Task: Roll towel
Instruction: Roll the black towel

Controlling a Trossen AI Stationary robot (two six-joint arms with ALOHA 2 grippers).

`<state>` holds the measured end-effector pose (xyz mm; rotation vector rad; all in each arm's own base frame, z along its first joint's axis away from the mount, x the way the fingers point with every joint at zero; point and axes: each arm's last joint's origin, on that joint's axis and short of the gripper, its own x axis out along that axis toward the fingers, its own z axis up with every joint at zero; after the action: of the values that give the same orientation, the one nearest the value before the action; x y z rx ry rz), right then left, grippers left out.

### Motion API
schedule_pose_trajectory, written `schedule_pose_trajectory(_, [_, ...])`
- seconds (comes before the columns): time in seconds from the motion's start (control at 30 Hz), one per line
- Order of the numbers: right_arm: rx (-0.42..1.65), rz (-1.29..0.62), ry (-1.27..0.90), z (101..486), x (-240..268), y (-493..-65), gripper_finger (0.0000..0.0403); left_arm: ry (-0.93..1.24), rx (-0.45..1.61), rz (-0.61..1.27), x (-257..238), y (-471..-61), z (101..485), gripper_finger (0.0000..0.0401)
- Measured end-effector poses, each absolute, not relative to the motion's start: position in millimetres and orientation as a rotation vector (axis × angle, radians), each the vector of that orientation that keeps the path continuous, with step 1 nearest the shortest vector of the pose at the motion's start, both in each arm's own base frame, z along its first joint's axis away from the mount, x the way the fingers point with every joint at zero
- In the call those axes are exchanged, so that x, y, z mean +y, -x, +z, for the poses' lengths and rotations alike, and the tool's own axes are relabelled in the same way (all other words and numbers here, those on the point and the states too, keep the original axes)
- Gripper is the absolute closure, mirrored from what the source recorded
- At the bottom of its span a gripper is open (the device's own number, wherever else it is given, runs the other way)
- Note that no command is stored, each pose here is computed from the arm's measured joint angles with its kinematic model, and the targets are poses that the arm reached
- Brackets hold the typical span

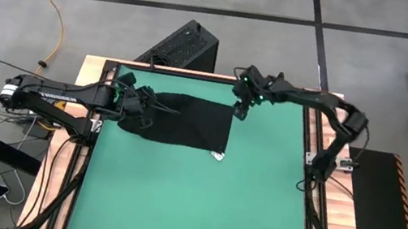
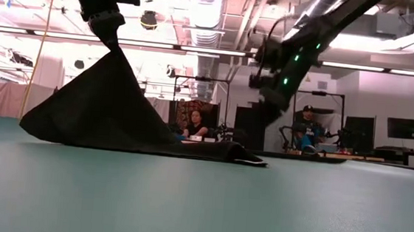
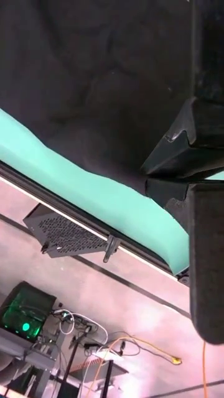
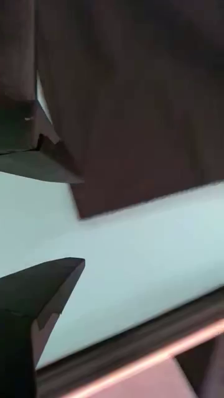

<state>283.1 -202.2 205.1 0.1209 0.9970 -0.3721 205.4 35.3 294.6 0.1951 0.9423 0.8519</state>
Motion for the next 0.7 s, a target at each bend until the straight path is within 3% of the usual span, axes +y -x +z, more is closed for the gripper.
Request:
schedule_pose_trajectory(0.37, [1.143, -0.294, -0.108, 175.9, -224.0, -321.1, 0.0174, -0.172, 0.958, 0.797, 34.1, -206.1, 293.7, 0.0401])
schedule_pose_trajectory(0.7, [1.225, -0.330, -0.080, 158.7, -231.6, -325.4, 0.0175, -0.170, 0.958, 0.792, 33.8, -206.2, 293.7, 0.0401])
